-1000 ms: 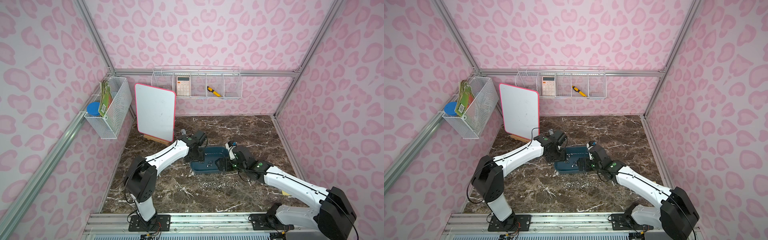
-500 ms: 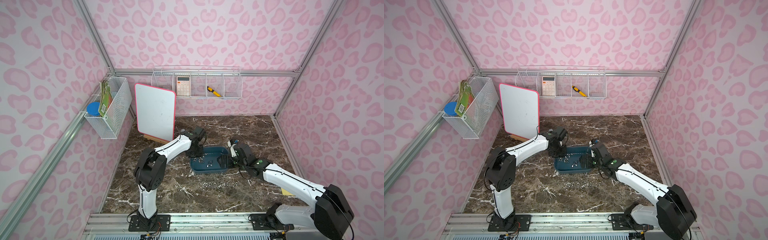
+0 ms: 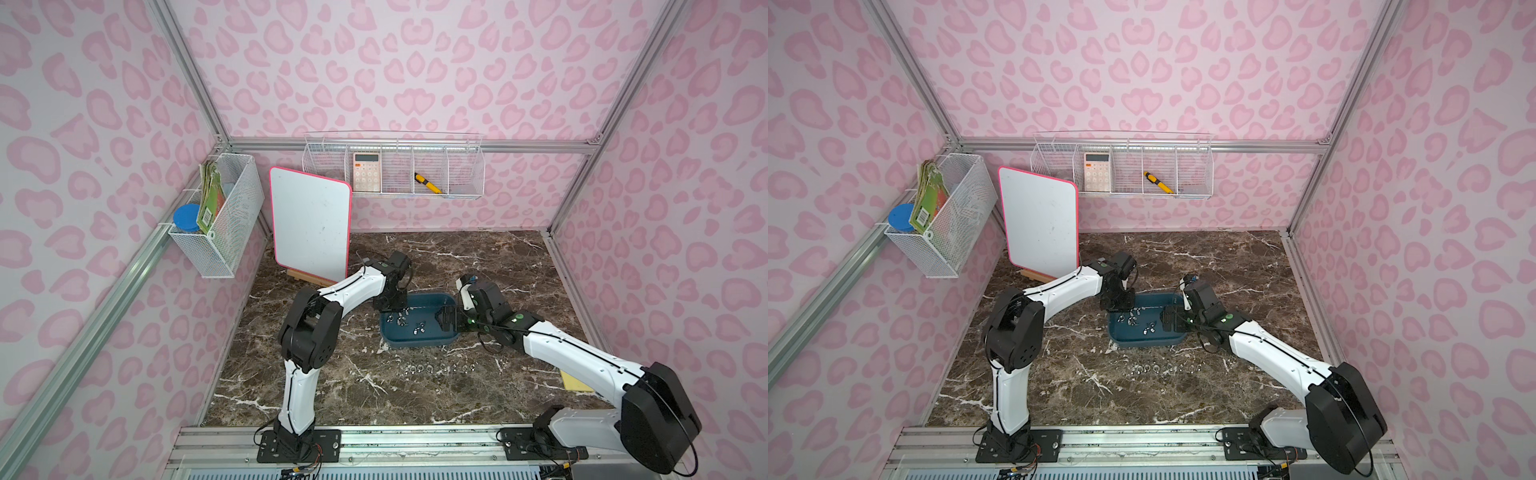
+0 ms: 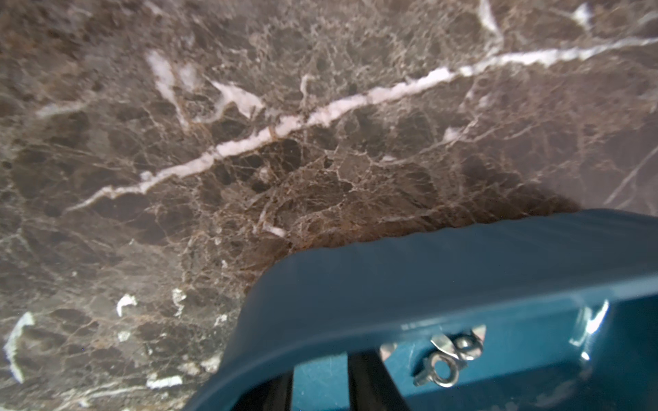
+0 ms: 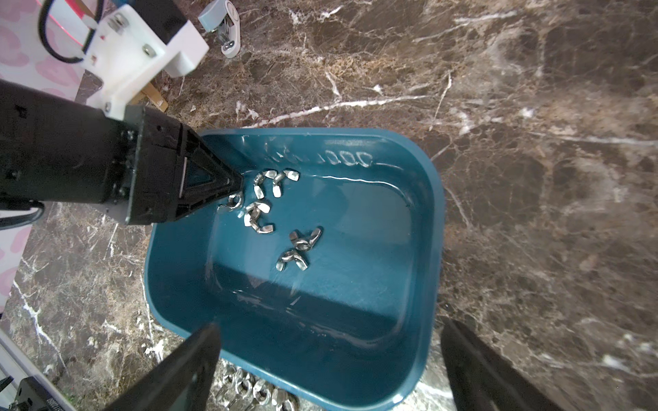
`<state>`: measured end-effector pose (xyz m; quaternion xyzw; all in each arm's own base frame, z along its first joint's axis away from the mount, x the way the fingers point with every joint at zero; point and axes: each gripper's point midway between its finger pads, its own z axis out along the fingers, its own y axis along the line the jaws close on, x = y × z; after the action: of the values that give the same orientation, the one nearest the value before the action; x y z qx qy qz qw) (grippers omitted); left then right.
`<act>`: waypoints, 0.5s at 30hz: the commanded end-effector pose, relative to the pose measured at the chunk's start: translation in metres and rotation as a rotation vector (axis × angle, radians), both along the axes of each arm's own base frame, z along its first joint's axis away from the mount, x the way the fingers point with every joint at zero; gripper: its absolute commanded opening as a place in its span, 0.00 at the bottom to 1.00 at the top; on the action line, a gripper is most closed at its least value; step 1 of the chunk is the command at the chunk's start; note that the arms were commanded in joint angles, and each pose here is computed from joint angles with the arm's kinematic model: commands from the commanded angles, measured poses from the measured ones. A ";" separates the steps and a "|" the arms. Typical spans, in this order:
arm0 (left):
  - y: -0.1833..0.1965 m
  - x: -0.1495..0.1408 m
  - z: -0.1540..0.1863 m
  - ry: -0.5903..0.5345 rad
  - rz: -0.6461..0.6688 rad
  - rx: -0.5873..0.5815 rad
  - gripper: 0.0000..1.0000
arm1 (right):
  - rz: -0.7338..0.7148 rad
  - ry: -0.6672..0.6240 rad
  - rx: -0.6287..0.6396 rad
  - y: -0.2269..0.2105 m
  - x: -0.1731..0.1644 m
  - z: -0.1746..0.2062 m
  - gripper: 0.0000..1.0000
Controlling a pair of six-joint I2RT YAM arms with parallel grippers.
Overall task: Take out the wing nut from the storage box
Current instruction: Pick up the wing nut from the storage box.
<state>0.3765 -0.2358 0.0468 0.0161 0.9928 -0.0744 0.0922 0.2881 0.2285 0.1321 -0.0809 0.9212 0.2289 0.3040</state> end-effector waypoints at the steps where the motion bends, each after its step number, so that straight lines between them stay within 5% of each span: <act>1: 0.005 -0.001 -0.003 0.008 -0.016 0.034 0.31 | 0.007 -0.014 0.010 0.002 0.003 0.005 0.99; 15: 0.006 -0.004 -0.009 0.022 -0.016 0.036 0.20 | 0.005 -0.008 0.017 0.001 0.001 0.005 0.98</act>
<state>0.3768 -0.2339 0.0374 0.0255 0.9940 -0.0629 0.0853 0.2883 0.2282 0.1325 -0.0802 0.9209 0.2323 0.3025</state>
